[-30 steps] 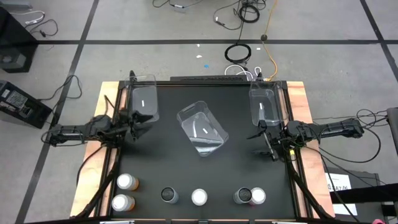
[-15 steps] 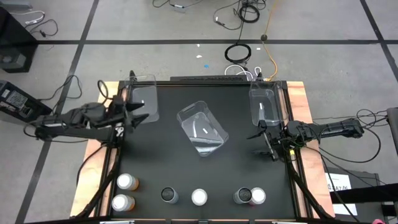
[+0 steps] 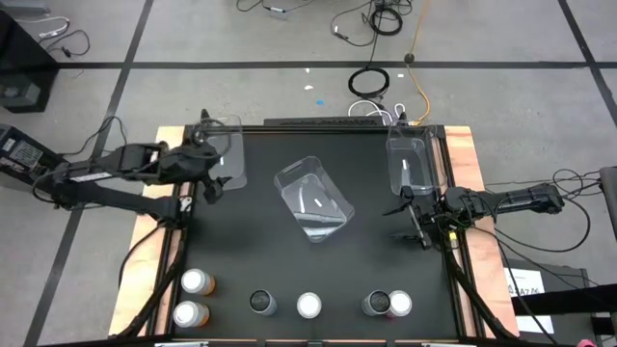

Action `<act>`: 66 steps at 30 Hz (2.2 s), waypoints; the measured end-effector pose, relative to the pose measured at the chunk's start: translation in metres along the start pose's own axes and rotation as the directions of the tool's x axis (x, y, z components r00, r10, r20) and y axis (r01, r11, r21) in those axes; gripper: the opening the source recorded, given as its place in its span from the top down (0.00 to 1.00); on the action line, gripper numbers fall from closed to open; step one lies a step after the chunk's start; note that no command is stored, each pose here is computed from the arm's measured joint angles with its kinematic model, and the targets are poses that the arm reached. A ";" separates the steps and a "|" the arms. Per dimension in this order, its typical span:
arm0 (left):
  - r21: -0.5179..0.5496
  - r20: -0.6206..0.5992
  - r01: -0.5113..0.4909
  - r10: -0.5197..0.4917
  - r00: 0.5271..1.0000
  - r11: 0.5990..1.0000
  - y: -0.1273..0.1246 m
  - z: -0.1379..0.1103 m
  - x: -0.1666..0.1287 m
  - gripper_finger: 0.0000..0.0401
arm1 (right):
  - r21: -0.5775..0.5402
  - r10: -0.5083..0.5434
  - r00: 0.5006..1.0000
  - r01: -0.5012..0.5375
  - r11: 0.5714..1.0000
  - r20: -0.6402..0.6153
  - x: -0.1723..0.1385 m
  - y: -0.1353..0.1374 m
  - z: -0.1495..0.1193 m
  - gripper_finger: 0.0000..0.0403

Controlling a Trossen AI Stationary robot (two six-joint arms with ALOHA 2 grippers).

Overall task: Sort soda cans
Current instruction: Move the left transparent bin to the center of the table

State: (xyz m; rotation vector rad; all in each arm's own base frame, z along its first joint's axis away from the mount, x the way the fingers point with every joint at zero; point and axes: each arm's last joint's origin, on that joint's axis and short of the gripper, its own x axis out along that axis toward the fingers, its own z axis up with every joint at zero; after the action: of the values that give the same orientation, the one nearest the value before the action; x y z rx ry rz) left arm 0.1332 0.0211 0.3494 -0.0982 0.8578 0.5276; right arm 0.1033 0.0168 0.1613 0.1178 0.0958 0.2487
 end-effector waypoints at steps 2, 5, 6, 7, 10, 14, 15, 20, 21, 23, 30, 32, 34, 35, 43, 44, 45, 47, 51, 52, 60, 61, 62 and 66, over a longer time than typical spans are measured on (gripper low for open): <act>0.036 -0.090 -0.010 0.013 0.996 0.999 -0.001 0.000 0.009 0.15 | 0.000 0.000 1.000 0.000 1.000 0.000 0.000 0.000 0.000 0.21; 0.050 -0.191 0.022 -0.012 0.982 0.998 -0.005 0.001 0.027 0.15 | 0.000 0.000 1.000 0.000 1.000 0.000 0.000 0.000 0.000 0.21; 0.062 -0.223 0.031 -0.017 0.975 0.998 -0.007 0.001 0.034 0.15 | 0.000 0.000 1.000 0.000 1.000 0.000 0.000 0.000 0.000 0.21; 0.075 -0.250 0.028 -0.008 0.968 0.997 -0.008 0.001 0.041 0.15 | 0.000 0.000 1.000 0.000 1.000 0.001 0.000 0.000 0.000 0.21; 0.106 -0.311 0.006 0.027 0.950 0.994 -0.007 0.000 0.061 0.15 | 0.000 0.000 1.000 0.000 1.000 0.000 0.000 0.000 0.000 0.21; 0.101 -0.287 -0.013 0.042 0.957 0.995 -0.001 0.001 0.078 0.15 | 0.000 0.000 1.000 0.000 1.000 0.000 0.000 0.000 0.000 0.21; 0.097 -0.286 -0.020 0.047 0.957 0.995 0.001 0.000 0.082 0.15 | 0.000 0.000 1.000 0.000 1.000 0.000 0.000 0.000 0.000 0.21; 0.029 -0.345 0.025 -0.013 0.938 0.999 0.013 -0.013 0.099 0.15 | 0.000 0.000 1.000 0.000 1.000 0.000 0.000 0.000 0.000 0.21; 0.022 -0.356 0.029 -0.020 0.934 0.999 0.015 -0.017 0.102 0.15 | 0.000 0.000 1.000 0.000 1.000 0.000 0.000 0.000 0.000 0.21; 0.003 -0.363 0.039 -0.035 0.931 0.999 0.019 -0.021 0.108 0.15 | 0.000 0.000 1.000 0.000 1.000 0.000 0.000 0.000 0.000 0.21; 0.028 -0.410 0.073 -0.056 0.910 0.997 0.027 -0.027 0.130 0.15 | 0.000 0.000 1.000 0.000 1.000 0.000 0.000 0.000 0.000 0.21; 0.046 -0.422 0.075 -0.049 0.905 0.996 0.028 -0.026 0.138 0.15 | 0.000 0.000 1.000 0.000 1.000 0.000 0.000 0.000 0.000 0.21; 0.053 -0.428 0.073 -0.043 0.903 0.996 0.030 -0.025 0.147 0.16 | 0.000 0.000 1.000 0.000 1.000 0.000 0.000 0.000 0.000 0.21; 0.056 -0.432 0.072 -0.041 0.901 0.996 0.031 -0.024 0.151 0.18 | 0.000 0.000 1.000 0.000 1.000 0.000 0.000 0.000 0.000 0.21; 0.100 -0.513 0.104 -0.038 0.857 0.990 0.033 -0.028 0.175 0.58 | 0.000 0.000 1.000 0.000 1.000 0.000 0.000 0.000 0.000 0.21; 0.109 -0.516 0.110 -0.039 0.855 0.988 0.032 -0.029 0.176 0.67 | 0.000 0.000 1.000 0.000 1.000 0.000 0.000 0.000 0.000 0.21; 0.117 -0.518 0.116 -0.039 0.854 0.986 0.032 -0.029 0.177 0.76 | 0.000 0.000 1.000 0.000 1.000 0.000 0.000 0.000 0.000 0.21; 0.124 -0.523 0.136 -0.051 0.851 0.983 0.032 -0.029 0.177 0.93 | 0.000 0.000 1.000 0.000 1.000 0.001 0.000 0.000 0.000 0.21; 0.119 -0.523 0.136 -0.055 0.851 0.984 0.032 -0.029 0.176 0.97 | 0.000 0.000 1.000 0.000 1.000 0.000 0.000 0.000 0.000 0.21; 0.110 -0.524 0.131 -0.055 0.850 0.985 0.032 -0.029 0.176 0.98 | 0.000 0.000 1.000 0.000 1.000 0.000 0.000 0.000 0.000 0.21; 0.014 -0.552 0.095 -0.071 0.831 0.995 0.020 -0.019 0.164 0.98 | 0.000 0.000 1.000 0.000 1.000 0.000 0.000 0.000 0.000 0.21; 0.005 -0.548 0.093 -0.075 0.833 0.996 0.016 -0.016 0.162 0.98 | 0.000 0.000 1.000 0.000 1.000 0.000 0.000 0.000 0.000 0.21; -0.007 -0.544 0.092 -0.081 0.835 0.996 0.012 -0.013 0.160 0.98 | 0.000 0.000 1.000 0.000 1.000 0.000 0.000 0.000 0.000 0.21; -0.074 -0.525 0.113 -0.135 0.841 0.991 -0.008 -0.003 0.150 0.98 | 0.000 0.000 1.000 0.000 1.000 0.000 0.000 0.000 0.000 0.21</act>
State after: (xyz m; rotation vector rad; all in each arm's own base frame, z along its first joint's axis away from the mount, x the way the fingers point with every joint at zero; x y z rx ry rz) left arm 0.2148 0.0739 0.2347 -0.3478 1.3731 0.3975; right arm 0.1033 0.0168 0.1614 0.1181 0.0953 0.2489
